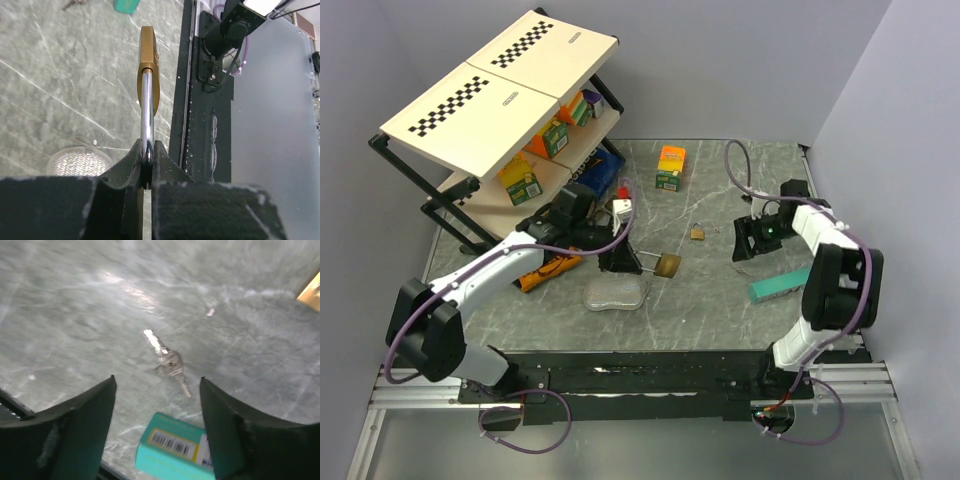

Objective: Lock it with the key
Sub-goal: Place the key at the center of the board, then place the lock at the center of the board.

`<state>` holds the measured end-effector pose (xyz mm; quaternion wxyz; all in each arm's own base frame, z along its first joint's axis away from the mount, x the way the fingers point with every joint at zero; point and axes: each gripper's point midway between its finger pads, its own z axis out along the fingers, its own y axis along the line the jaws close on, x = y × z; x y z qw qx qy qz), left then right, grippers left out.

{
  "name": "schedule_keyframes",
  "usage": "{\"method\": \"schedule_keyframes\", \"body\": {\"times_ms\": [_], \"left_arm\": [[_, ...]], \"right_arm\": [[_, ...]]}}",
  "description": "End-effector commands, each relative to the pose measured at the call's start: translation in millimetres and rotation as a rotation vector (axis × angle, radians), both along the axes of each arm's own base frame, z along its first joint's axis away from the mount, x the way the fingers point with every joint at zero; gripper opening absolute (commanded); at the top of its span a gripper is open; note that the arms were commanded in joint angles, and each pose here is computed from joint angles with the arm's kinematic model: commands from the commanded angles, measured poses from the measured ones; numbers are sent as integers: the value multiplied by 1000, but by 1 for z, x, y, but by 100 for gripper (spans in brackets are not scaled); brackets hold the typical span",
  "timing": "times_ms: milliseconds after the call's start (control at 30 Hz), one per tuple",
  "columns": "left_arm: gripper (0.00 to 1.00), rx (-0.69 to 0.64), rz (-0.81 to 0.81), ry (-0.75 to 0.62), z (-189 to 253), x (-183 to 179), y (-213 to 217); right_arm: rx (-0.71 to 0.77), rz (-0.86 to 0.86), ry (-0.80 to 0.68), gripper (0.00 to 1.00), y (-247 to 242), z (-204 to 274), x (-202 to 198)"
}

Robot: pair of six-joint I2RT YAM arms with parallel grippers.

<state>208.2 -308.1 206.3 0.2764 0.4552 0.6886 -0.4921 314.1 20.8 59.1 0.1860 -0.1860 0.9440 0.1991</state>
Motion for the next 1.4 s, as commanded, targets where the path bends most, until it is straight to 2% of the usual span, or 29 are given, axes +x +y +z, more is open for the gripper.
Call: {"method": "schedule_keyframes", "body": {"times_ms": [0, 33, 67, 100, 300, 400, 500, 1033, 1267, 1367], "left_arm": [[1, -56, -29, -27, 34, 4, -20], [1, -47, -28, -15, 34, 5, -27], [1, -40, -33, -7, 33, 5, -29], [1, -16, -19, 76, 28, 2, -33], [1, -6, -4, 257, 29, -5, -52], [1, -18, -9, 325, 31, -8, -56], [1, -20, 3, 369, 32, -7, -59], [1, -25, 9, 380, 34, -11, -61], [1, -35, 6, 379, 37, -14, -59], [1, -34, 4, 380, 36, -15, -59]], "right_arm": [[70, 96, -256, 89, 17, 78, 7], [70, 125, -321, 96, 20, 93, 2], [78, 146, -354, 99, 25, 101, -2], [113, 178, -388, 99, 33, 110, -7], [146, 425, -606, 99, 84, 145, -57], [139, 586, -776, 99, 116, 166, -81], [130, 683, -879, 99, 135, 169, -103], [42, 794, -912, 99, 175, 148, -95], [-11, 804, -907, 94, 180, 137, -88], [-22, 792, -910, 86, 181, 137, -84]]}}
